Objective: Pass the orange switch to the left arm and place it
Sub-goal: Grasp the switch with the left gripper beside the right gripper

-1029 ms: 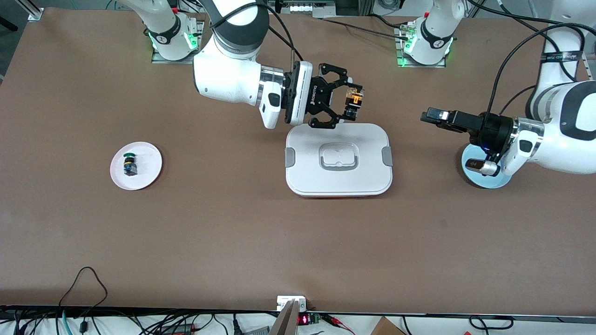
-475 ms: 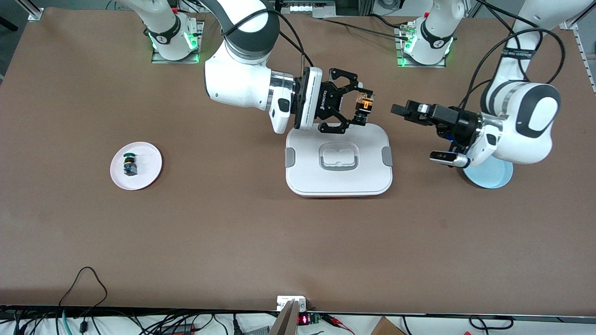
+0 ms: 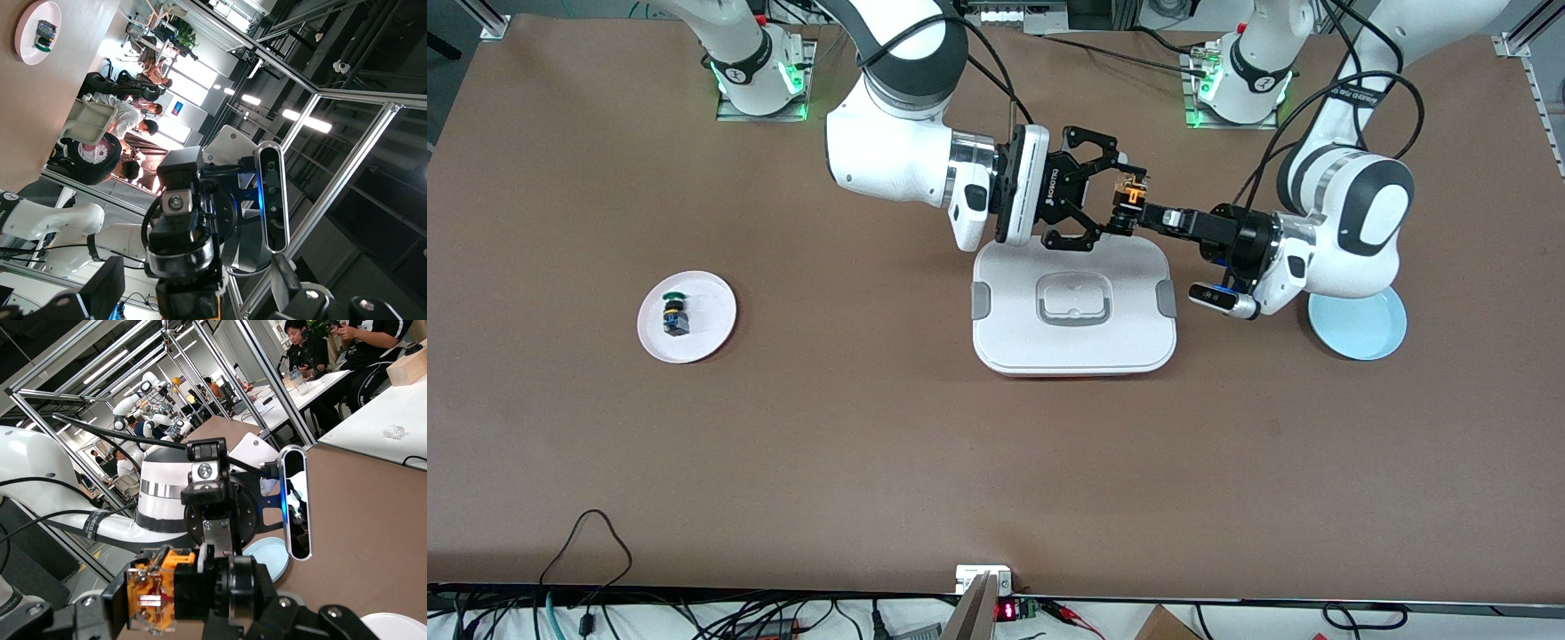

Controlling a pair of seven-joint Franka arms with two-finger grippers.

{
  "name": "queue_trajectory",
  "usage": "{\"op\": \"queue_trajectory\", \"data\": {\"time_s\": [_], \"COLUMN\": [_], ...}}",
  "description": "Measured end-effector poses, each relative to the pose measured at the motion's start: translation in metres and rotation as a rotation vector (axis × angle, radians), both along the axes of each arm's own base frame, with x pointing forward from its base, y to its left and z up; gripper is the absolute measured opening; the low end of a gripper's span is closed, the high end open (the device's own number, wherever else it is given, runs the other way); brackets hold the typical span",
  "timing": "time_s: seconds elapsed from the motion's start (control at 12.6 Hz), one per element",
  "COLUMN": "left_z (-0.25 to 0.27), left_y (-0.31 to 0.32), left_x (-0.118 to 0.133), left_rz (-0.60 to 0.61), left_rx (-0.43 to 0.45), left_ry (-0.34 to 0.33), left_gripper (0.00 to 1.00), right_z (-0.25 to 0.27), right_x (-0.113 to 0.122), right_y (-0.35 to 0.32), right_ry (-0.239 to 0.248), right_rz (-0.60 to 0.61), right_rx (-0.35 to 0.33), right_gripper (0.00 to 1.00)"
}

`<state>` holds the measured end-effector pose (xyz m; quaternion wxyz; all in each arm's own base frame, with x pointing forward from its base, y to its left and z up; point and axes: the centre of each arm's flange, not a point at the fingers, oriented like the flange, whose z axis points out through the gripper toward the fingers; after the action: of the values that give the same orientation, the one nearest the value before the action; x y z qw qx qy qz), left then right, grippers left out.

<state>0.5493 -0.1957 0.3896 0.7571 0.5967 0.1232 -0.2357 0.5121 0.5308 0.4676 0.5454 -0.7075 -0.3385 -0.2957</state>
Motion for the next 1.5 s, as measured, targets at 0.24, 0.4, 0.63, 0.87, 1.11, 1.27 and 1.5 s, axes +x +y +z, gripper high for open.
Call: {"op": "queue_trajectory", "data": {"time_s": [0.24,0.4,0.63,0.87,1.11,1.27,1.5], "left_z": [-0.007,-0.008,-0.003,0.004,0.006,0.006,0.006], "left_y": [-0.004,-0.012,-0.013,0.003,0.007,0.007,0.007], "left_x": [-0.007,-0.012,-0.014,-0.012,-0.011,-0.011,-0.011], "left_rz": [-0.015,-0.035,-0.052,-0.060,-0.061,-0.061,-0.062], "left_rx": [-0.005,-0.010,-0.027,-0.048,-0.052,-0.051,-0.051], "left_ry": [0.023,0.033,0.051,0.088,0.099,0.100,0.101], "left_gripper": [0.87,0.88,0.70,0.48,0.41,0.41,0.41], "right_z": [0.000,0.000,0.000,0.003,0.006,0.005,0.005], "right_x": [0.000,0.000,0.000,0.001,0.002,0.002,0.002], "right_y": [0.000,0.000,0.000,0.001,0.004,0.004,0.004], "right_ry": [0.000,0.000,0.001,0.001,0.002,0.003,0.006], "right_rz": [0.000,0.000,0.000,-0.005,-0.006,-0.006,-0.007], "right_rx": [0.000,0.000,0.000,0.010,0.020,0.020,0.020], "right_gripper": [0.73,0.73,0.73,0.73,0.73,0.73,0.73]}}
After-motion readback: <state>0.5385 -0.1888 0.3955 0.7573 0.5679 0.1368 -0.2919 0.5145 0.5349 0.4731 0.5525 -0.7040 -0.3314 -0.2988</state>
